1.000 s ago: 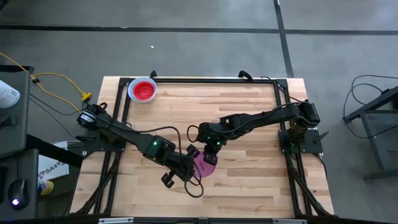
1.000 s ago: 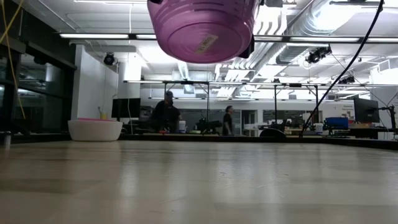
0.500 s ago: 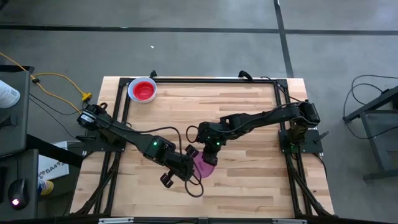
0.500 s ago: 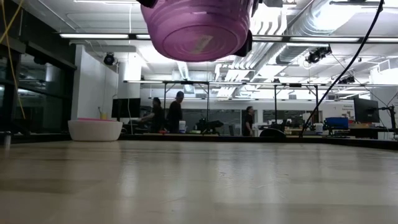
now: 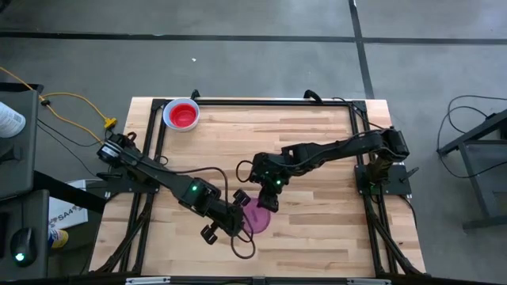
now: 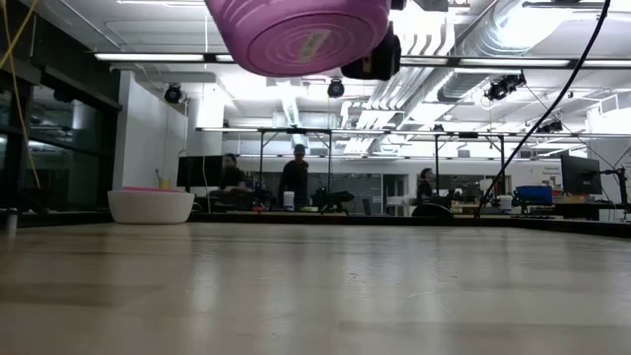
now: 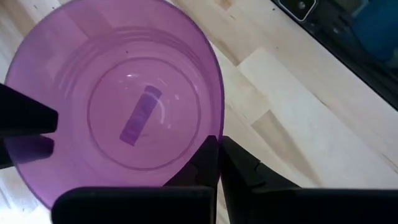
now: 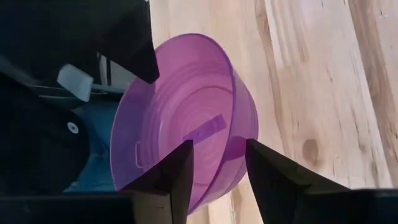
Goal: Nest bowls inside each other
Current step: Stack the purple bowl on the red bowl, then return to Home Position
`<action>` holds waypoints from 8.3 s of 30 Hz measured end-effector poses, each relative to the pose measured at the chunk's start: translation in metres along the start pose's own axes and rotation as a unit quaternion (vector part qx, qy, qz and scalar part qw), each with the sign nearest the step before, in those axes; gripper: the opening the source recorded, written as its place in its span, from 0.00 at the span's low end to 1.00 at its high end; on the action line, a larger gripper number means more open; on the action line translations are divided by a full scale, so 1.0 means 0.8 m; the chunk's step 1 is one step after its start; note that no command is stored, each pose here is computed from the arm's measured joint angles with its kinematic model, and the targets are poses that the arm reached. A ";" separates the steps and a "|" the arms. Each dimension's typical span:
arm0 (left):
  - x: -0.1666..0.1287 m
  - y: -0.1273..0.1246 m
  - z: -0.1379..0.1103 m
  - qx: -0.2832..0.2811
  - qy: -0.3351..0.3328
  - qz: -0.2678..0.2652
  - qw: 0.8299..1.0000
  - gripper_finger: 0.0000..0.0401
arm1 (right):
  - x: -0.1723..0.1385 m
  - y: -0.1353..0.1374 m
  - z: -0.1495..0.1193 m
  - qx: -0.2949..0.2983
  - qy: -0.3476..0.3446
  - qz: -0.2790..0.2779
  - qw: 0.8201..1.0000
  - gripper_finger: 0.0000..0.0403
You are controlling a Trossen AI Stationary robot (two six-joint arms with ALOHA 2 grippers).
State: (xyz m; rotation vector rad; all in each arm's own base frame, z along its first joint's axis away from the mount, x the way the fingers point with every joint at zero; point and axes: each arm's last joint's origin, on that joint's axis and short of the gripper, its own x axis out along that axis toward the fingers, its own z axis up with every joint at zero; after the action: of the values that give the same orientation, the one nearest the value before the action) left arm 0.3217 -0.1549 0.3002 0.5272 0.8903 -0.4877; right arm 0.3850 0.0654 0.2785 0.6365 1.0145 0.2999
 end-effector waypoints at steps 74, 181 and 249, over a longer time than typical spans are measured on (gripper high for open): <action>-0.159 0.169 -0.414 -0.524 0.160 0.271 0.791 0.00 | 0.010 0.150 -0.181 0.004 -0.059 -0.158 0.986 0.34; -0.092 -0.022 -0.181 -0.390 -0.137 0.199 0.889 0.13 | 0.000 0.021 -0.300 -0.050 -0.258 -0.274 0.925 0.34; -0.093 -0.020 -0.178 -0.418 -0.155 0.199 0.873 0.13 | -0.052 -0.097 -0.382 -0.228 -0.330 0.041 0.915 0.34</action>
State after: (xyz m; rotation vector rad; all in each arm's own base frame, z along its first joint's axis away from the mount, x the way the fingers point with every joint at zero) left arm 0.1879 -0.0663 0.2837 -0.1740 0.5770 0.2103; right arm 0.0971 0.0913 0.1460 0.3095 0.2457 0.3490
